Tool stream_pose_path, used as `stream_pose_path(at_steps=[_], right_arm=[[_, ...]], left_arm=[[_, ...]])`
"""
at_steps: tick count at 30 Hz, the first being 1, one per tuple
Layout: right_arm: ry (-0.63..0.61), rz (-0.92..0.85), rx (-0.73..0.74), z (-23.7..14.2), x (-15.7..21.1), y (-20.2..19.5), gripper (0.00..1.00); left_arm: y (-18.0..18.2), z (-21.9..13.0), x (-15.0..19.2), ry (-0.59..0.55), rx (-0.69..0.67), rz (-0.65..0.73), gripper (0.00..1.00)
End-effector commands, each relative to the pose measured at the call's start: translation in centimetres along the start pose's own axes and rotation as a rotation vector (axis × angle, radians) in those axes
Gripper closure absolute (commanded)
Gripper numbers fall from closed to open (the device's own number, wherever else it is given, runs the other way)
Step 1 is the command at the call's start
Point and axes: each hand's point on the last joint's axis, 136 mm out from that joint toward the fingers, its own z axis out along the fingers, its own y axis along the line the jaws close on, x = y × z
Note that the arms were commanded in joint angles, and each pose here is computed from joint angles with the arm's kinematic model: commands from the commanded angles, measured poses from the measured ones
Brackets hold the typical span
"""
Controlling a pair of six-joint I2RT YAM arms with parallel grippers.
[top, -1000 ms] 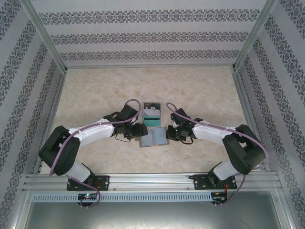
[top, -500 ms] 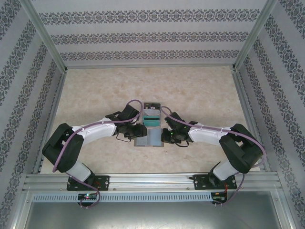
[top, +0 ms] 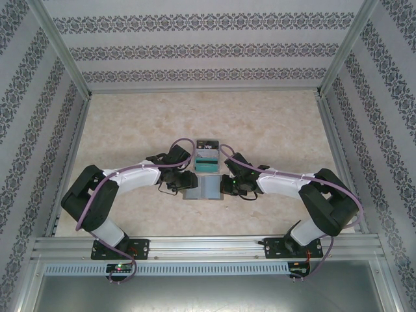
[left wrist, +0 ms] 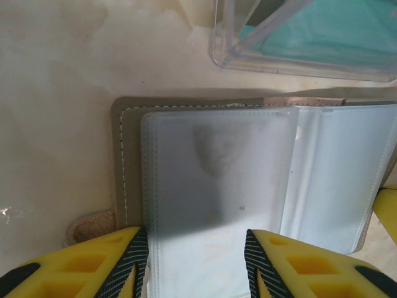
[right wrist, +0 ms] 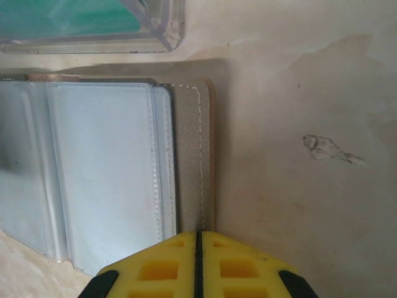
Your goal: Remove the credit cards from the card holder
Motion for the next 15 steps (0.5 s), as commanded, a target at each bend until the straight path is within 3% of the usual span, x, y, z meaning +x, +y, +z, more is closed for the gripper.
stream_pose_path(at_steps=[1, 5, 15], right_arm=[[-0.001, 0.009, 0.047, 0.5, 0.3, -1.0, 1.00], [0.000, 0.010, 0.044, 0.5, 0.3, -1.0, 1.00], [0.012, 0.008, 0.041, 0.7, 0.3, -0.7, 1.00]], left_arm=[[1.2, 0.5, 1.0, 0.031, -0.060, 0.020, 0.53], [1.6, 0.4, 1.1, 0.024, -0.077, 0.022, 0.54], [-1.4, 0.4, 1.3, 0.028, 0.075, 0.057, 0.53]])
